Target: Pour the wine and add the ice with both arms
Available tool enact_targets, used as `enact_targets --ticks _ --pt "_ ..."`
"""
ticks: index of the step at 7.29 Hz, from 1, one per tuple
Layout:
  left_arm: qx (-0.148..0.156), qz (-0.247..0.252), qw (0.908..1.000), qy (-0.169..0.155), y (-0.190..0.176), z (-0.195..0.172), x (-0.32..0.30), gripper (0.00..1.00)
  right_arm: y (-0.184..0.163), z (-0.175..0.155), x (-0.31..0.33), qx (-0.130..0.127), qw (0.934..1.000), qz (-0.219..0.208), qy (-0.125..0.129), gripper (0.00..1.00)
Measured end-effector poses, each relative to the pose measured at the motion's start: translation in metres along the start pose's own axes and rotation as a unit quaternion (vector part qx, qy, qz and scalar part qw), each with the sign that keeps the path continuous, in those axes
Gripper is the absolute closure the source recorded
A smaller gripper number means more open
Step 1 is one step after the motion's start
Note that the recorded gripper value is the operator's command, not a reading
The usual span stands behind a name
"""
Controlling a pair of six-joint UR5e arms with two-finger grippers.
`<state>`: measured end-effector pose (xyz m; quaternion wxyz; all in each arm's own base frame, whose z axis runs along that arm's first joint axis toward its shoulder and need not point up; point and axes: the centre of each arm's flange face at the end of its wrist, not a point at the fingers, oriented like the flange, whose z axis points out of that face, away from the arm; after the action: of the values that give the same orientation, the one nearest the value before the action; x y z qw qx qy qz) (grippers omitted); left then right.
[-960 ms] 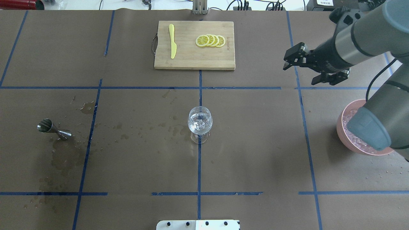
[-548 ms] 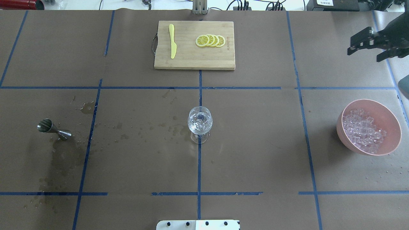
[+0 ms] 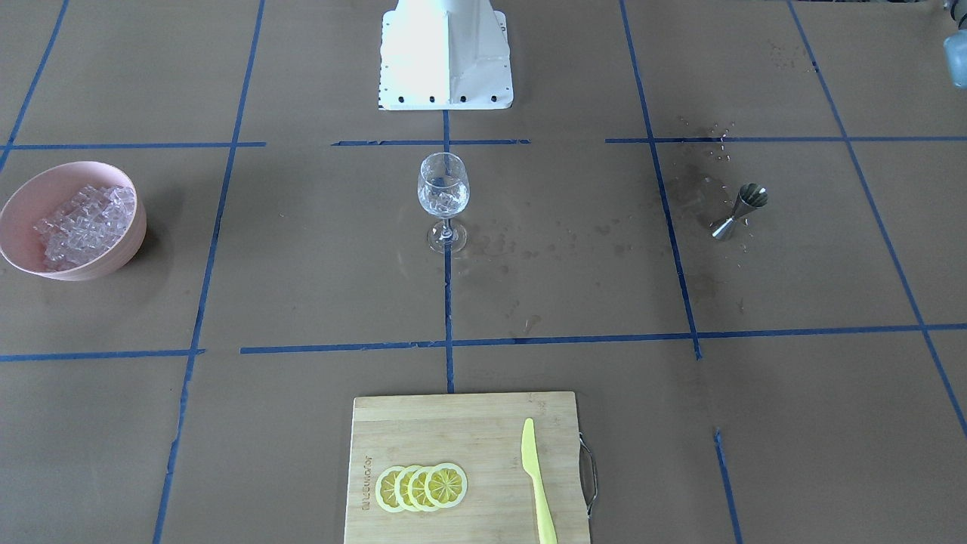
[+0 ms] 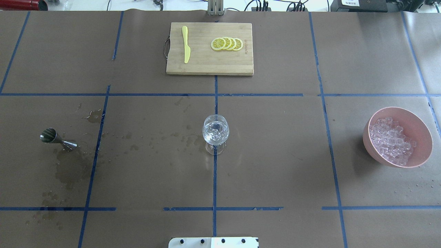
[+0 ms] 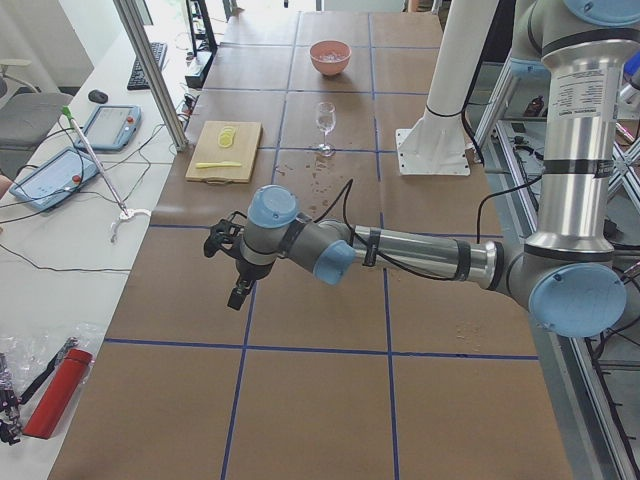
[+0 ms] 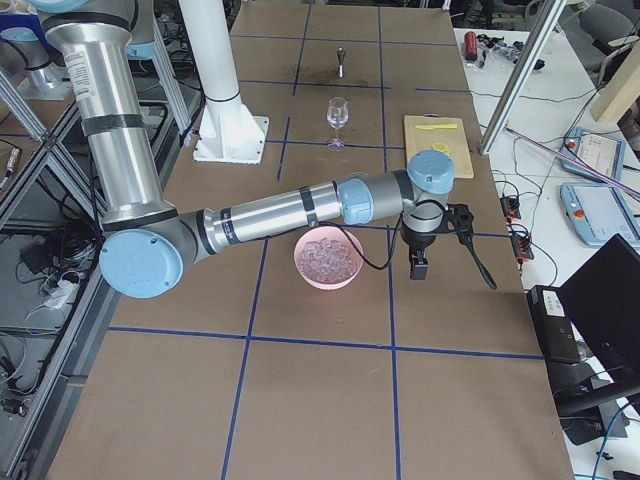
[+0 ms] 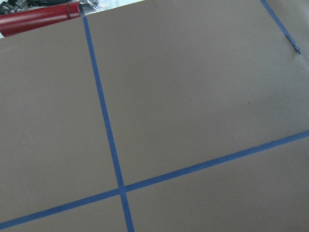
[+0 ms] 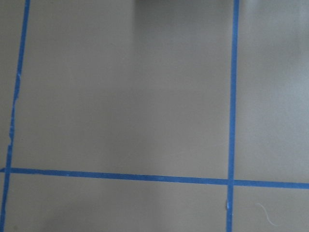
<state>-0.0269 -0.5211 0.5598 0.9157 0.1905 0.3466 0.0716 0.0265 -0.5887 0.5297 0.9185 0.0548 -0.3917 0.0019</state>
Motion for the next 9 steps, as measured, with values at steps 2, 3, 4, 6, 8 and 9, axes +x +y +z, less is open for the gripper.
enact_targets --ticks 2,3,4,6,8,9 --pt "-0.037 -0.010 0.9985 0.040 0.017 0.009 -0.008 0.00 0.003 0.020 0.051 -0.024 0.9995 -0.020 -0.005 0.00" --pt "-0.045 -0.016 0.9976 0.051 0.025 0.012 -0.009 0.00 0.005 0.033 0.060 -0.037 0.9989 -0.029 -0.003 0.00" --pt "-0.049 -0.022 0.9968 0.059 0.028 0.011 -0.009 0.00 0.005 0.043 0.062 -0.046 0.9983 -0.036 -0.001 0.00" --pt "-0.059 -0.027 0.9951 0.075 0.045 0.016 -0.008 0.00 0.005 0.052 0.058 -0.053 0.9978 -0.039 0.001 0.00" --pt "-0.049 -0.012 0.9955 0.080 0.059 0.019 -0.009 0.00 0.005 0.054 0.059 -0.054 0.9979 -0.036 0.001 0.00" --pt "-0.036 0.000 0.9960 0.081 0.064 0.018 -0.008 0.00 0.005 0.055 0.059 -0.054 0.9978 -0.037 0.002 0.00"
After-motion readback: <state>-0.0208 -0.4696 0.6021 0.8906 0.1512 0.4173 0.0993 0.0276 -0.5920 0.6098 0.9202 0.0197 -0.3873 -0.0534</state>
